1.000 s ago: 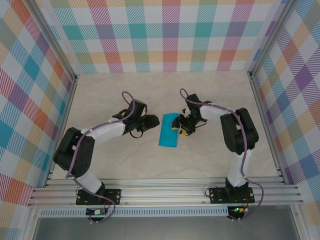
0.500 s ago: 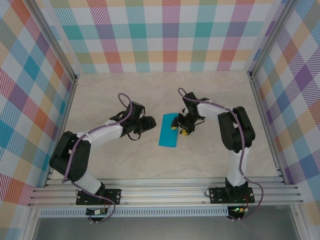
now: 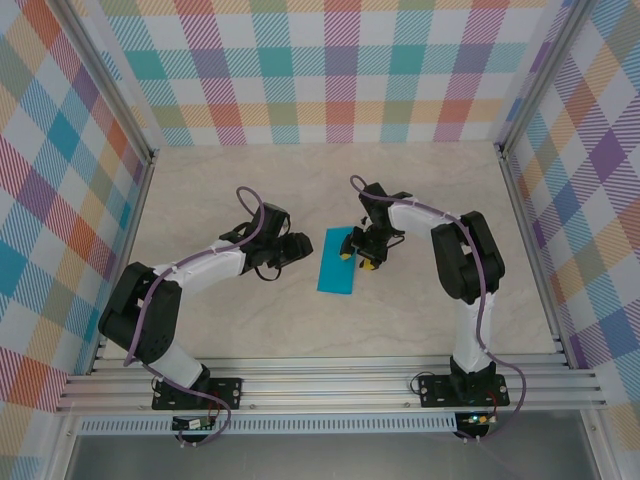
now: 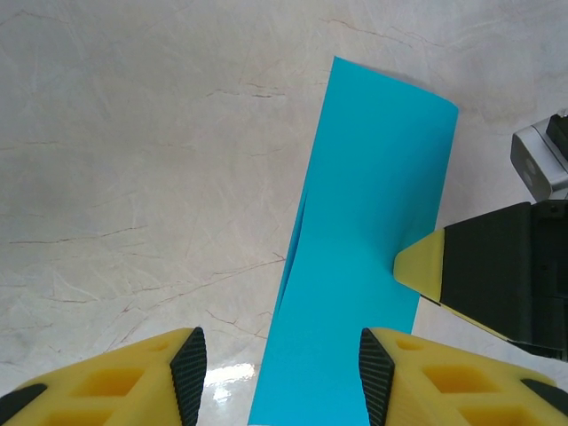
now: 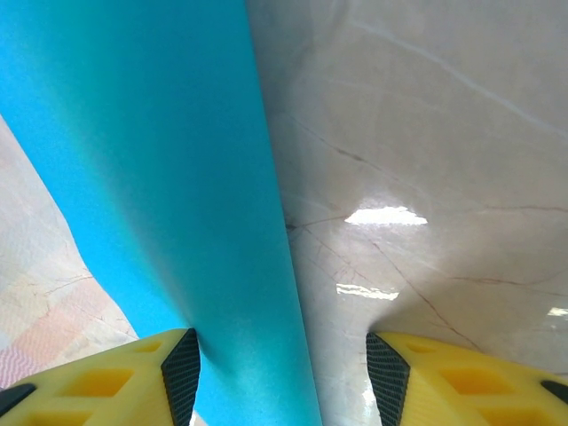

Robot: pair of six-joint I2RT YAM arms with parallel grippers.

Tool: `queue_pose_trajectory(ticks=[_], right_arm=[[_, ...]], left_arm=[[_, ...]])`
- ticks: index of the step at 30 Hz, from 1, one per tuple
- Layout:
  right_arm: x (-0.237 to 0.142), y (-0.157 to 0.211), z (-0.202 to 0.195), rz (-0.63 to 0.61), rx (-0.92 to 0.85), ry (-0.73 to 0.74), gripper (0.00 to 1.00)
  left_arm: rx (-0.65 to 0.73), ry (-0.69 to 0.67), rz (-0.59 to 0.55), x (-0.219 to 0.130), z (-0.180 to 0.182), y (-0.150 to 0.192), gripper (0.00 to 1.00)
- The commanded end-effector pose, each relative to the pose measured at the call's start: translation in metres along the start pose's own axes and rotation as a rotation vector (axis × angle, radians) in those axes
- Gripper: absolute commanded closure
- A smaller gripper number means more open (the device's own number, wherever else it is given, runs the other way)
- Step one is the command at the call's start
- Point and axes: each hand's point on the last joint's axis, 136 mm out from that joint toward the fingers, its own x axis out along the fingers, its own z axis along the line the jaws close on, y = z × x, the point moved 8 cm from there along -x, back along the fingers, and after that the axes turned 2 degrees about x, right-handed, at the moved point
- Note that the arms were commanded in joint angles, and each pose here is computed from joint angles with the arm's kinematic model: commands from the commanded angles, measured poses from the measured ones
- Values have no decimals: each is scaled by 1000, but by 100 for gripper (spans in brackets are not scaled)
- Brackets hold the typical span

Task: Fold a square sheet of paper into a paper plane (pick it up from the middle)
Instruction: Hold the square sheet of paper at the center of the table.

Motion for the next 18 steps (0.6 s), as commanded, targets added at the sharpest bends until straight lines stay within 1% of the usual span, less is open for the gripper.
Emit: queue_pose_trajectory(ticks=[1,8,12,13,16,18], right_arm=[[25,-1,-28,27,69,163,43],[28,-2,-30,28,77,177,43],[30,-2,-31,35,73,186,44],[31,-2,-31,36,75,188,44],[32,-2,-33,38,77,203,44],[33,-2,-34,38,78,207,44]], left_arm=[[15,9,33,4,0,8,49],[21,9,46,6,0,9,49],[29,42,62,8,-3,9,52],[32,57,71,10,-5,10,53],[37,117,105,17,-12,10,64],[35,153,135,25,-17,11,76]])
